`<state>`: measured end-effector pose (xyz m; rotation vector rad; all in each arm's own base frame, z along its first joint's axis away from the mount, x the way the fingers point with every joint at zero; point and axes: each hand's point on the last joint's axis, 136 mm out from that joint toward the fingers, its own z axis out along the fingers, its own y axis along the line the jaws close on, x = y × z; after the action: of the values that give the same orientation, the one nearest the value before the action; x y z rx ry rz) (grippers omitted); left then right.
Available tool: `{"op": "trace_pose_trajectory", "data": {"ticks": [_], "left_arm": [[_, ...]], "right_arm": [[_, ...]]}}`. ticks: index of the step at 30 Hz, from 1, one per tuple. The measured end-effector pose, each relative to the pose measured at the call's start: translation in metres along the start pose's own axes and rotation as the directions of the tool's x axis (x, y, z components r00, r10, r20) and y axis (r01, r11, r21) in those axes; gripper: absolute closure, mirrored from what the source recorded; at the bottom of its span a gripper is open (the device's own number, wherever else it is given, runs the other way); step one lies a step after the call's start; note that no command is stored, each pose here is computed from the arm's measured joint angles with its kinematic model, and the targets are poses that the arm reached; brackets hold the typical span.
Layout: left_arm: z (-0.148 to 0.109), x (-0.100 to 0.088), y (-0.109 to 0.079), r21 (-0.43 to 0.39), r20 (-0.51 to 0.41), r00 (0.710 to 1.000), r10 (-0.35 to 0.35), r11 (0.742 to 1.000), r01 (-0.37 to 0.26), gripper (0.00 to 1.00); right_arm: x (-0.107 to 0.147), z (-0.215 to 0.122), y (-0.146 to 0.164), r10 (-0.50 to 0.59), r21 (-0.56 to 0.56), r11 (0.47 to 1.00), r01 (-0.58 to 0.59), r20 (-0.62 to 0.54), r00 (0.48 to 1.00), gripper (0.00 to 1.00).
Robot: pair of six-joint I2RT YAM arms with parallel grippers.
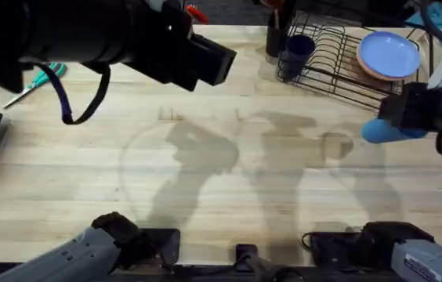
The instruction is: Pick up the cup on the table and put them onto the rack.
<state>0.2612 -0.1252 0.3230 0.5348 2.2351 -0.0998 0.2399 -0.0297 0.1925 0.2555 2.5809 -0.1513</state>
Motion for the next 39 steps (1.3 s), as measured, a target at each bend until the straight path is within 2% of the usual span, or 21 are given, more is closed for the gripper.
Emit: {"op": "trace_pose_trajectory", "data": {"ticks": [12, 18, 19, 22, 23, 32, 39], "left_arm": [[0.000, 0.000, 0.000, 0.000, 0.000, 1.000, 0.000, 1.000, 0.000, 0.007], [0.000, 0.000, 0.000, 0.000, 0.000, 1.000, 0.000, 1.000, 0.000, 0.007], [0.000, 0.000, 0.000, 0.000, 0.000, 1.000, 0.000, 1.000, 0.000, 0.008], [0.000, 0.000, 0.000, 0.000, 0.000, 1.000, 0.000, 1.000, 0.000, 0.007], [0.000, 0.000, 0.000, 0.000, 0.000, 1.000, 0.000, 1.000, 0.000, 0.008], [0.000, 0.000, 0.000, 0.000, 0.000, 1.000, 0.000, 1.000, 0.000, 0.008], [0.000, 0.000, 0.000, 0.000, 0.000, 1.000, 0.000, 1.000, 0.000, 0.007]], "right_arm": [[-0.010, -0.005, 0.032, -0.055, -0.103, 0.993, 0.059, 0.048, 0.997, 0.971], [-0.033, -0.009, 0.046, -0.079, -0.121, 0.989, 0.086, 0.060, 0.995, 0.971], [-0.039, -0.009, 0.048, -0.082, -0.123, 0.988, 0.089, 0.062, 0.995, 0.972], [-0.080, -0.006, 0.061, -0.099, -0.126, 0.986, 0.107, 0.069, 0.993, 0.971], [-0.122, 0.001, 0.073, -0.133, -0.125, 0.982, 0.145, 0.099, 0.986, 0.971], [-0.173, 0.017, 0.090, -0.208, -0.117, 0.968, 0.223, 0.133, 0.969, 0.972], [-0.210, 0.009, 0.101, -0.207, -0.119, 0.964, 0.240, 0.239, 0.949, 0.972]]}}
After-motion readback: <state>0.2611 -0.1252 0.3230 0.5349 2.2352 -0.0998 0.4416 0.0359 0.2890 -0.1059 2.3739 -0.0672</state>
